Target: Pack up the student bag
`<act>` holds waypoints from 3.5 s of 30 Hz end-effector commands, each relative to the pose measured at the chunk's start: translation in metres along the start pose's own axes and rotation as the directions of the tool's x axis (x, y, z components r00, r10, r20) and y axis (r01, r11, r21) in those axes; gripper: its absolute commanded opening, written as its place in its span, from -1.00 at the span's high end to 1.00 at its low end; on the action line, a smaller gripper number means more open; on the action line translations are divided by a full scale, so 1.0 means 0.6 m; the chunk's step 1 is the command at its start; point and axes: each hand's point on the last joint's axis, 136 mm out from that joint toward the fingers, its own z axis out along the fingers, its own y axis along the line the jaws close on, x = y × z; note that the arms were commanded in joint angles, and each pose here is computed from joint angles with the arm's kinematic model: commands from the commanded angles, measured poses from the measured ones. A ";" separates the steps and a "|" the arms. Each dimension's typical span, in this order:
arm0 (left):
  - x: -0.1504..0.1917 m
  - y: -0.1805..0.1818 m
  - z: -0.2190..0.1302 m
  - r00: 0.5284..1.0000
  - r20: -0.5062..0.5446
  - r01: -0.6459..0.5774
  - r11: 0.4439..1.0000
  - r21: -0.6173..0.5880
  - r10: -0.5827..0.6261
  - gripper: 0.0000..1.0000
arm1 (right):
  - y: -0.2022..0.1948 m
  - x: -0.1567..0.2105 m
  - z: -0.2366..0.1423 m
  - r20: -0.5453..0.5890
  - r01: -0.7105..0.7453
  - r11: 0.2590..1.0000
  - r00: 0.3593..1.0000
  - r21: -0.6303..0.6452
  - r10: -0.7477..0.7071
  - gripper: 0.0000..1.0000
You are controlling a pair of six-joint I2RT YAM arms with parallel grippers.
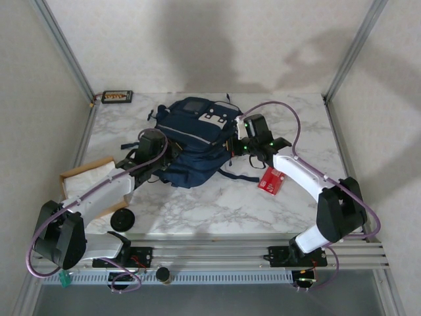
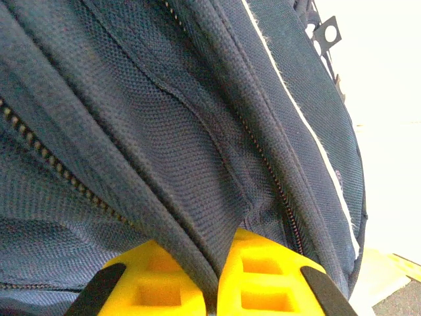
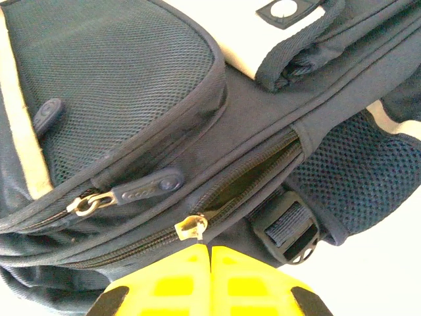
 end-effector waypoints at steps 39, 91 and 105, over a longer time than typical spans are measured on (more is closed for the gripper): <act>-0.019 -0.021 -0.042 0.989 0.125 -0.078 0.997 -0.019 0.080 0.08 | 0.074 -0.052 0.113 -0.066 -0.420 0.907 0.907 -0.039 0.417 -0.21; 0.074 -0.057 -0.012 0.971 0.239 0.060 0.961 -0.270 0.007 0.17 | 0.236 -0.128 0.030 -0.144 -0.622 0.602 0.746 -0.501 0.650 1.00; 0.043 -0.006 0.008 0.951 0.307 0.106 0.901 -0.421 0.031 0.33 | 0.235 -0.119 0.025 -0.124 -0.621 0.603 0.741 -0.501 0.660 1.00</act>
